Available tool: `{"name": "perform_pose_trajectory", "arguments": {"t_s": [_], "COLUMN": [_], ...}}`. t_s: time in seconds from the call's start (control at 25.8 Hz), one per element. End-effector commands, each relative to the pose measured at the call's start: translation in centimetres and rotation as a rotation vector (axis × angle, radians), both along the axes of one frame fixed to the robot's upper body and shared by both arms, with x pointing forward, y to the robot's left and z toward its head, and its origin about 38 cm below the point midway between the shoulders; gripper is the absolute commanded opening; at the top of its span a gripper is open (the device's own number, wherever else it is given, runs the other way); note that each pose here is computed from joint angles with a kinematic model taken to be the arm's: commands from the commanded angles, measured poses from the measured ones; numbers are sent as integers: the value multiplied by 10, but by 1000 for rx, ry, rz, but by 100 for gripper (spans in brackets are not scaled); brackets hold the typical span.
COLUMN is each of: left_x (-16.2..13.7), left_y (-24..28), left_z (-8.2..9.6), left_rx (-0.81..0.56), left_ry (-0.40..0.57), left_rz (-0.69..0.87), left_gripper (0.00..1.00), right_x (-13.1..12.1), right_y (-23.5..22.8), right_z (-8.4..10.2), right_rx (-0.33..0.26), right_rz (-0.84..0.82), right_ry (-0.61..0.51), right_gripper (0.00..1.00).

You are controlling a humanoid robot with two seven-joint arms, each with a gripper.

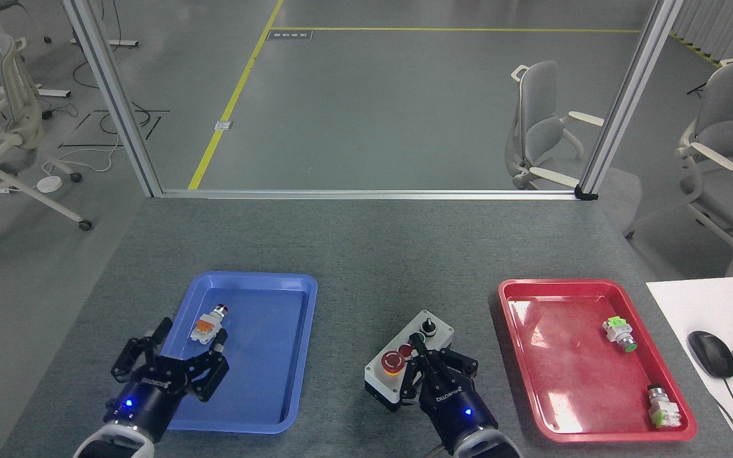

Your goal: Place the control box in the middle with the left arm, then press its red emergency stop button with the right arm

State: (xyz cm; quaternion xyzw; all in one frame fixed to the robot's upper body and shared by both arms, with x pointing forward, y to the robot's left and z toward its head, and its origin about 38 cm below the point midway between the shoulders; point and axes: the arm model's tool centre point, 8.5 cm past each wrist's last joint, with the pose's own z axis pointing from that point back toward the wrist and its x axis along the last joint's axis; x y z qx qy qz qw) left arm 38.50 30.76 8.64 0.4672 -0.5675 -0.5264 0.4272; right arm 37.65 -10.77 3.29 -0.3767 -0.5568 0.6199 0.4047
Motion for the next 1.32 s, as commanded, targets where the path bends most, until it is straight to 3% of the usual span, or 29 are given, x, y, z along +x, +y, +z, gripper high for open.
{"name": "perform_pose_trajectory", "arguments": {"t_s": [0.0, 0.19, 0.43, 0.97, 1.28], "left_x": [19, 43, 45, 45, 44], "left_y": [36, 61, 62, 52, 54], "left_z": [15, 16, 9, 5, 5], "left_rx": [-98, -149, -171, -147, -143], "left_ry": [-28, -12, 3, 17, 18], "left_rz": [111, 284, 335, 314, 316], "left_gripper": [99, 99, 99, 99, 99], "right_x": [0, -2, -4, -6, 9], "right_y": [13, 17, 15, 14, 8], "right_z": [-6, -19, -31, -39, 2], "right_rx": [-15, -17, -21, -28, -8], "right_rz": [28, 29, 21, 9, -54], "right_ry": [20, 60, 94, 126, 3], "right_gripper": [0, 0, 0, 0, 0]}}
